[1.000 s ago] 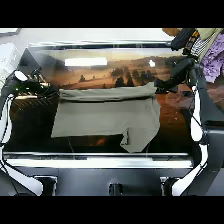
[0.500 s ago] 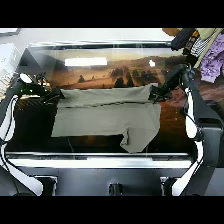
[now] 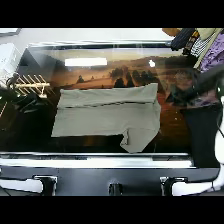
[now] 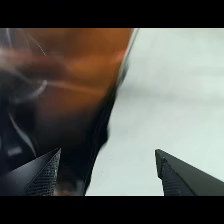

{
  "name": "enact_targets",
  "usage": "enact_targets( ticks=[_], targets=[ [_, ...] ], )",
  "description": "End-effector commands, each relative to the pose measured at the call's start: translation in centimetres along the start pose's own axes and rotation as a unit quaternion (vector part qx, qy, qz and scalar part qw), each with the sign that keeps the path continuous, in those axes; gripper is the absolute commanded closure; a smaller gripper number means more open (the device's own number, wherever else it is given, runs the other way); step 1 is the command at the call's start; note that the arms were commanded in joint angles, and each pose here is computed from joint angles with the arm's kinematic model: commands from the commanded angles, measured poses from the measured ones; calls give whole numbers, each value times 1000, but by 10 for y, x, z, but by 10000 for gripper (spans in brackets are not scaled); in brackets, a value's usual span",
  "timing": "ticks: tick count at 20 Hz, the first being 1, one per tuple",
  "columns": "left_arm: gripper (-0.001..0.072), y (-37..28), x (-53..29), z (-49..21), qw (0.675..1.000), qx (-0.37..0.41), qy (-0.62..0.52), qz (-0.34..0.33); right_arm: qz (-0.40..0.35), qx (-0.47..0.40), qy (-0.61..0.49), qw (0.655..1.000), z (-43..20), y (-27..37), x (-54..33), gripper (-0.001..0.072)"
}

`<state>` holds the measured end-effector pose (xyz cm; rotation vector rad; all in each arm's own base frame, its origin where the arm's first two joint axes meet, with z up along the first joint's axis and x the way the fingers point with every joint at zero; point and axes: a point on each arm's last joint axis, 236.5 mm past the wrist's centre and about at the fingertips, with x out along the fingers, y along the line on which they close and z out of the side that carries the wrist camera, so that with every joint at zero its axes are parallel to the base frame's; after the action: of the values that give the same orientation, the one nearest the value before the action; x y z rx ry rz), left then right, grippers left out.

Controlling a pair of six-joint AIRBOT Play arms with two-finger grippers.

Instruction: Fold the clothes and pants, and hang the long-sleeved shirts on hangers.

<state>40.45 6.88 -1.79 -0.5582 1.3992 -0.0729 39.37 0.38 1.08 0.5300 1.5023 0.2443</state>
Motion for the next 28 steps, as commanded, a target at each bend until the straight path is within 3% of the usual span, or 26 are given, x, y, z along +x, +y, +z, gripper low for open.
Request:
enact_targets(
  ticks=[1,5,9,22,26,27,28],
  targets=[
    [44,18,2,-60,998,-58,9,-18,62,42,35,997,-92,4,38,257],
    [44,7,11,-104,996,-80,16,-39,107,102,42,988,-164,9,85,234],
    [44,-4,12,-111,994,-88,12,-58,113,131,51,984,-195,4,109,234],
    [44,-15,11,-95,991,-102,-19,-87,121,195,-23,973,-164,-9,132,241],
    [44,-15,11,-94,991,-101,-20,-86,111,171,-25,979,-166,6,151,416],
    [44,-15,11,-94,991,-101,-19,-86,107,159,-23,981,-168,11,155,616],
    [44,-15,11,-95,991,-100,-18,-86,104,153,-24,982,-168,13,156,688]
  ],
)
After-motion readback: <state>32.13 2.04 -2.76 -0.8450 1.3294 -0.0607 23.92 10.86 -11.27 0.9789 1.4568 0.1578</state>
